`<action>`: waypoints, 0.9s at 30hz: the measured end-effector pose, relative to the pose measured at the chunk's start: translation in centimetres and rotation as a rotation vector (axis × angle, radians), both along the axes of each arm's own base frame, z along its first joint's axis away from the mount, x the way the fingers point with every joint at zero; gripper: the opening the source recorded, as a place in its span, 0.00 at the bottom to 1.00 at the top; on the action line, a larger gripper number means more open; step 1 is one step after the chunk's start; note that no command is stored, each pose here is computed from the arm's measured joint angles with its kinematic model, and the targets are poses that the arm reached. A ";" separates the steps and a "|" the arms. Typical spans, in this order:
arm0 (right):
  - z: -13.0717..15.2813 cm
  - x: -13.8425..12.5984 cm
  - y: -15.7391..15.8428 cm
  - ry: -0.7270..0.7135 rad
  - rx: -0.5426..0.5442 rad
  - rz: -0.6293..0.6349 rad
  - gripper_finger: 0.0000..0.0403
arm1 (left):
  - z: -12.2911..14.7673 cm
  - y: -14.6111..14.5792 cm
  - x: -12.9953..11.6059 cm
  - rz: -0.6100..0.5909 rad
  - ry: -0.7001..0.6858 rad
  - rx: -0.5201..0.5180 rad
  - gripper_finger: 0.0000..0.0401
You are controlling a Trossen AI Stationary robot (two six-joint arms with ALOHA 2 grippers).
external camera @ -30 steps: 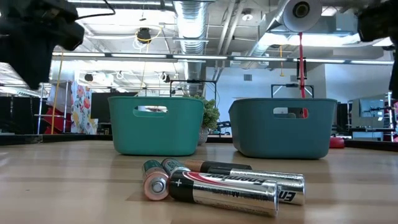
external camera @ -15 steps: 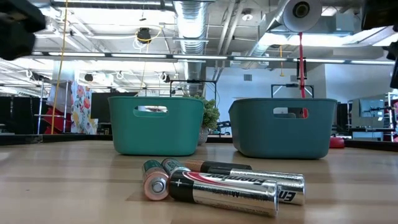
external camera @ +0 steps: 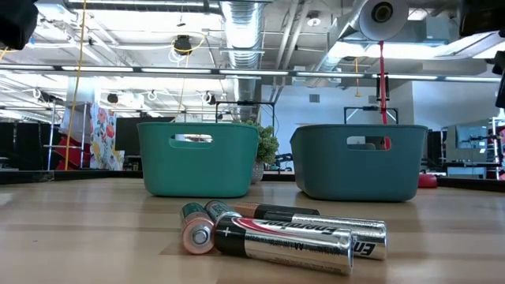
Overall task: Sort batteries
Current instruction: Put the silver battery into the green bin
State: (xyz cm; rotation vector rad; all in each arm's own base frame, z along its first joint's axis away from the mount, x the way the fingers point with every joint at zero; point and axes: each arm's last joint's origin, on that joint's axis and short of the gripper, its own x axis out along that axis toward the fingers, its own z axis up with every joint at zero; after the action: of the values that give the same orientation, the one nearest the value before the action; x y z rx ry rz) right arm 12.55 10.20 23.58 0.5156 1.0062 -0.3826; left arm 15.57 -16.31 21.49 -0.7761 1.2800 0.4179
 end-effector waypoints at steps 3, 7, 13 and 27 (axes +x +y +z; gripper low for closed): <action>0.0 0.0 0.0 -0.006 0.035 -0.064 0.35 | 0.0 -0.1 -0.1 -0.157 -0.007 0.031 0.33; 0.0 0.0 0.0 -0.013 0.082 -0.146 0.35 | 0.0 -0.3 -0.4 -0.337 -0.031 0.074 0.33; 0.0 0.1 0.0 -0.047 0.114 -0.243 0.35 | -0.2 -1.2 -1.4 -0.564 -0.058 0.119 0.33; 0.2 0.4 0.0 -0.122 0.132 -0.333 0.35 | -2.4 -1.7 -3.3 -0.700 -0.084 0.182 0.33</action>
State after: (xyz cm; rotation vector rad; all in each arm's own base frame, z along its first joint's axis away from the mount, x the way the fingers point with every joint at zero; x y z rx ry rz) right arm 12.95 10.16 23.78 0.8212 0.8307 -0.5761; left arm 12.31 -17.97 19.07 -0.1595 1.3228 -0.0664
